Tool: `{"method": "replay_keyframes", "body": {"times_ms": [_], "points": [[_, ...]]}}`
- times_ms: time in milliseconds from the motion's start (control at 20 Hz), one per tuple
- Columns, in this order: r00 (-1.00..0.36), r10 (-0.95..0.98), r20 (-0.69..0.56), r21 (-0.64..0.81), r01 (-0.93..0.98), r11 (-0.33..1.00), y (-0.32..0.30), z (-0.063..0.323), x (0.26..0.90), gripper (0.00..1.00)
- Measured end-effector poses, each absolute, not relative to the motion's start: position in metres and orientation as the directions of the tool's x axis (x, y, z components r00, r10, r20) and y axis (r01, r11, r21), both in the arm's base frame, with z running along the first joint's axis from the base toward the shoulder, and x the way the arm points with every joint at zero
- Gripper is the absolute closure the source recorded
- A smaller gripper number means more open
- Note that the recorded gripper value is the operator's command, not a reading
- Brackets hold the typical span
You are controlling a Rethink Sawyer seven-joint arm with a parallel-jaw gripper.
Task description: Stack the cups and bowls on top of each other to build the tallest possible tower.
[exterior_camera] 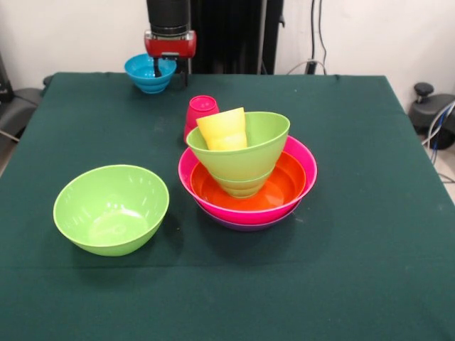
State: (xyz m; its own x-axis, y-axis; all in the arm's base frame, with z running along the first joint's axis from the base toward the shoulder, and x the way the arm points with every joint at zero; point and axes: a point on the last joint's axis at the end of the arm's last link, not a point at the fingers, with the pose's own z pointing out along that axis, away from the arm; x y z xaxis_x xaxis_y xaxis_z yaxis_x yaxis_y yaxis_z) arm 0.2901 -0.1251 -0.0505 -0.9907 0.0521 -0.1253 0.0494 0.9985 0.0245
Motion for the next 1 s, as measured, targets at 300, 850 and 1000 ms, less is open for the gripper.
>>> {"method": "replay_keyframes", "body": {"times_ms": [300, 850, 1000], "points": [[-0.989, 0.05, -0.139, 0.022, 0.047, 0.999, -0.126, -0.048, 0.296, 0.0], [-0.982, 0.045, -0.182, -0.002, 0.046, 0.999, -0.135, -0.036, 0.311, 0.0], [-0.981, 0.044, -0.187, -0.004, 0.046, 0.999, -0.136, -0.035, 0.313, 0.0]]}}
